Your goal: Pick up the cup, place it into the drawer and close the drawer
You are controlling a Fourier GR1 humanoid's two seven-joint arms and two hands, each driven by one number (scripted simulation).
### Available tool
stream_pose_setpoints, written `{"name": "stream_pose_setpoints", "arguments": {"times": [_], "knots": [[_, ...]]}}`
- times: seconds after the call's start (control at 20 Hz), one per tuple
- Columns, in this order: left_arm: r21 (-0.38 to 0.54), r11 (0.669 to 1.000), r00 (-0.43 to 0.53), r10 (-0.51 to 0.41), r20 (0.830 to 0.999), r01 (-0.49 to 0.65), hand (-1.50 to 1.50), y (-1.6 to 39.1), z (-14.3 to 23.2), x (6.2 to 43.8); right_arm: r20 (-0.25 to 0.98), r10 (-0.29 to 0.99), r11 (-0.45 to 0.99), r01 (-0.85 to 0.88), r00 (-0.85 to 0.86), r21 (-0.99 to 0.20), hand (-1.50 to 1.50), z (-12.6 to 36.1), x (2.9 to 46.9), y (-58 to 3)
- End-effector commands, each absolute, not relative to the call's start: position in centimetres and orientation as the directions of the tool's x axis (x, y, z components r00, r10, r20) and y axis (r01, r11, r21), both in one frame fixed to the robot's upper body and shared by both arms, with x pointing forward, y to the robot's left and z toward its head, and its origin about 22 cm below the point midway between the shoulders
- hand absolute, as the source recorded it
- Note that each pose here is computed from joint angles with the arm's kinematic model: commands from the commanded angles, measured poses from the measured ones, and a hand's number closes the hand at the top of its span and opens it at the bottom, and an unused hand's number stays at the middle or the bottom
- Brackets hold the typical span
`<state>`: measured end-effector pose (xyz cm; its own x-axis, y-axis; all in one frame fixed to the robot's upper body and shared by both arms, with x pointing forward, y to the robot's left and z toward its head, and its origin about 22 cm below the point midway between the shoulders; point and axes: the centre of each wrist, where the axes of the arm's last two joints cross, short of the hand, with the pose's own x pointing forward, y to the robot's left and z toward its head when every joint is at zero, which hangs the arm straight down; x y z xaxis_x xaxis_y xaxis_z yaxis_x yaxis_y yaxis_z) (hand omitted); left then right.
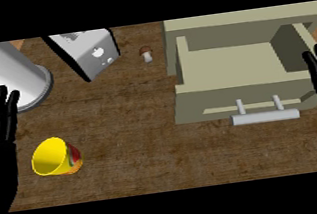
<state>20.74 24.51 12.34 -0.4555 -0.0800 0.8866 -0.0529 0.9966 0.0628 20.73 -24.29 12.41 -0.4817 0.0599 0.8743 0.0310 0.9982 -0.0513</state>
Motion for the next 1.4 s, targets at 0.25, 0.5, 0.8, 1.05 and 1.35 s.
{"name": "stream_pose_setpoints", "arguments": {"times": [0.25, 0.5, 0.8, 1.05, 1.35], "knots": [[0.118, 0.934, -0.517, 0.080, 0.852, 0.338, -1.50, 29.7, 13.5, 18.8, 0.843, 0.067, 0.996, -0.019, -0.534, -0.091, -1.50, 12.9, 20.3, -24.2], [-0.148, 0.951, -0.286, 0.226, 0.931, 0.271, -1.50, 35.5, 9.9, 18.4, 0.919, 0.067, 0.979, -0.150, -0.389, -0.135, -1.50, 12.0, 21.8, -24.3], [-0.119, 0.960, -0.224, 0.178, 0.958, 0.253, -1.50, 38.8, 6.6, 20.9, 0.923, 0.053, 0.978, -0.169, -0.382, -0.126, -1.50, 11.8, 24.9, -25.0], [-0.129, 0.968, -0.152, 0.164, 0.975, 0.217, -1.50, 37.9, 2.2, 21.9, 0.907, 0.062, 0.976, -0.165, -0.417, -0.143, -1.50, 11.5, 25.3, -25.2], [-0.092, 0.979, -0.115, 0.114, 0.987, 0.181, -1.50, 40.1, -0.7, 23.1, 0.897, 0.064, 0.973, -0.171, -0.438, -0.152, -1.50, 13.3, 26.8, -24.5]]}}
